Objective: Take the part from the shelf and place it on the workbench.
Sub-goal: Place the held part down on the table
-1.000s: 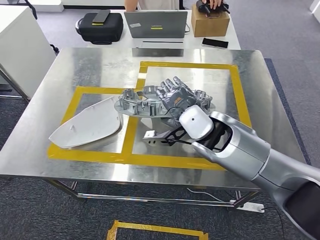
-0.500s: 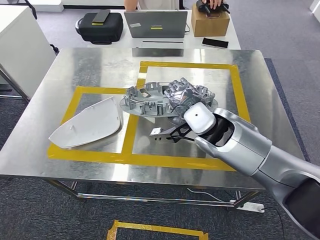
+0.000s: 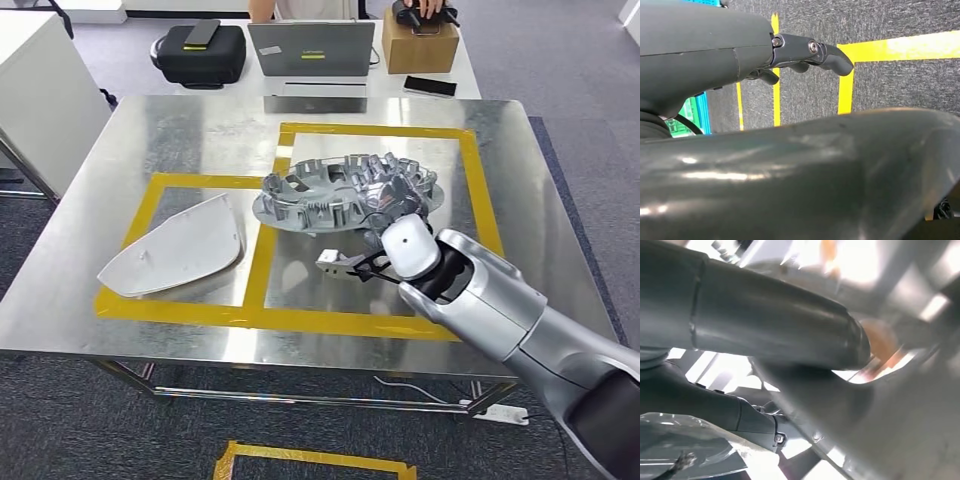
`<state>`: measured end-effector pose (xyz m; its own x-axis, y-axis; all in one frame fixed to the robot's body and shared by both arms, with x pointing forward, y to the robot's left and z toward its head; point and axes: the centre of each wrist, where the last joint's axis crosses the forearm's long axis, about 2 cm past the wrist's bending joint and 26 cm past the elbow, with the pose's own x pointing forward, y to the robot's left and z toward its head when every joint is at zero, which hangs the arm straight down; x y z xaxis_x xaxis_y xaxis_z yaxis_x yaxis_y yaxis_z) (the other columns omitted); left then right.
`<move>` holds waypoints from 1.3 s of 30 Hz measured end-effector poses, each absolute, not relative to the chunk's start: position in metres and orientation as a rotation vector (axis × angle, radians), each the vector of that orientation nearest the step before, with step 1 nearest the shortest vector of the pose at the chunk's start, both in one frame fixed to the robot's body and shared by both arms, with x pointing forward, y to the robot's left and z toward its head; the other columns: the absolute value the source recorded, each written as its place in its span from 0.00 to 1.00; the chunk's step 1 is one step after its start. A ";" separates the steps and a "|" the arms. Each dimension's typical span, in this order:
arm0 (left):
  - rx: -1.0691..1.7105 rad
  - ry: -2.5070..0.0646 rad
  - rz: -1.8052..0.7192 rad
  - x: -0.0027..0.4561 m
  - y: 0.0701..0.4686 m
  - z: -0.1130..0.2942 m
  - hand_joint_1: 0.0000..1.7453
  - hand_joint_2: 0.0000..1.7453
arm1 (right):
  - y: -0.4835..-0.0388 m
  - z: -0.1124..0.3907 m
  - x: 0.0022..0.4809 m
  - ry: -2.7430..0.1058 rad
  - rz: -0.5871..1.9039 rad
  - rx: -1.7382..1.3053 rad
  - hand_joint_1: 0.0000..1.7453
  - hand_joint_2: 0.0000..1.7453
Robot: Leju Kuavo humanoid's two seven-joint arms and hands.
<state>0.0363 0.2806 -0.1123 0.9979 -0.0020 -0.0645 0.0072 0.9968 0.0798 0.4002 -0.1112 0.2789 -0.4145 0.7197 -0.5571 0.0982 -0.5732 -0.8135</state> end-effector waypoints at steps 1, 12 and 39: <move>0.077 0.064 -0.005 0.036 0.281 -0.112 0.00 0.00 | -0.112 0.282 0.401 -1.114 2.111 -1.267 0.00 0.00; 0.058 0.057 -0.017 0.036 0.284 -0.112 0.00 0.00 | -0.105 0.329 0.403 -1.028 2.334 -0.719 0.00 0.00; 0.066 0.082 0.018 0.030 0.277 -0.113 0.00 0.00 | -0.189 0.265 0.392 -1.106 2.135 -1.598 0.00 0.00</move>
<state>0.0302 0.2773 -0.1128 0.9965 0.0209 -0.0814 -0.0154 0.9976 0.0668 0.3922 -0.1893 0.2649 -0.3650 0.6033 -0.7091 0.2308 -0.6792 -0.6967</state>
